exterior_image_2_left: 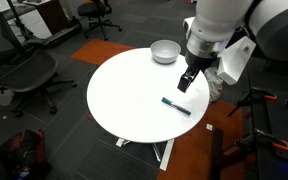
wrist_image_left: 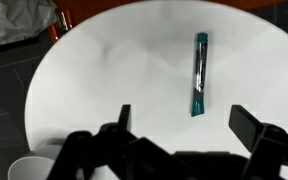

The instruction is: Put the green marker in the grey bowl

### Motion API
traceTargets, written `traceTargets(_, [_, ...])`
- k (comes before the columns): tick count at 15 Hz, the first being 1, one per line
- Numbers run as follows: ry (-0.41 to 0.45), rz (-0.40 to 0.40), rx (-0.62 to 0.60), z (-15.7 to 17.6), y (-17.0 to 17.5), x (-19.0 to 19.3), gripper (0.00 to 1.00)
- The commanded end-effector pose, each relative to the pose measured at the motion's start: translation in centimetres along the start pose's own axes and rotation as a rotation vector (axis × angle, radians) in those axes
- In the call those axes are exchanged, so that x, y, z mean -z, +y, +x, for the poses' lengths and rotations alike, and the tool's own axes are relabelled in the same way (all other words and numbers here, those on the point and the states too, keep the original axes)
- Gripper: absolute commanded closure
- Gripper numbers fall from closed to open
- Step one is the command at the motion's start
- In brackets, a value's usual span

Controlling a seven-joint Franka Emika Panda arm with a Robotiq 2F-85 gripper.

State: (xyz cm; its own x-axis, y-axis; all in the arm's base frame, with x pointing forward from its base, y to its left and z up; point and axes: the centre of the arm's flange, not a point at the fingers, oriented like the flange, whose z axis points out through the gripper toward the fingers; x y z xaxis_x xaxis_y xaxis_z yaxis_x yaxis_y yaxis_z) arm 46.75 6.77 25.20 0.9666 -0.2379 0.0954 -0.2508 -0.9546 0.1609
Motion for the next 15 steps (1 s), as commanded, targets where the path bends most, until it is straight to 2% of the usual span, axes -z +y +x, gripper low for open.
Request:
traceTargets(1, [0.016, 0.034, -0.022, 3.4, -0.7, -3.0, 0.0])
traceTargets(6, [-0.005, 0.059, -0.025, 5.1, -1.4, -5.9, 0.0])
traceTargets(15, [-0.065, 0.085, -0.023, 5.1, -3.2, -8.2, 0.0])
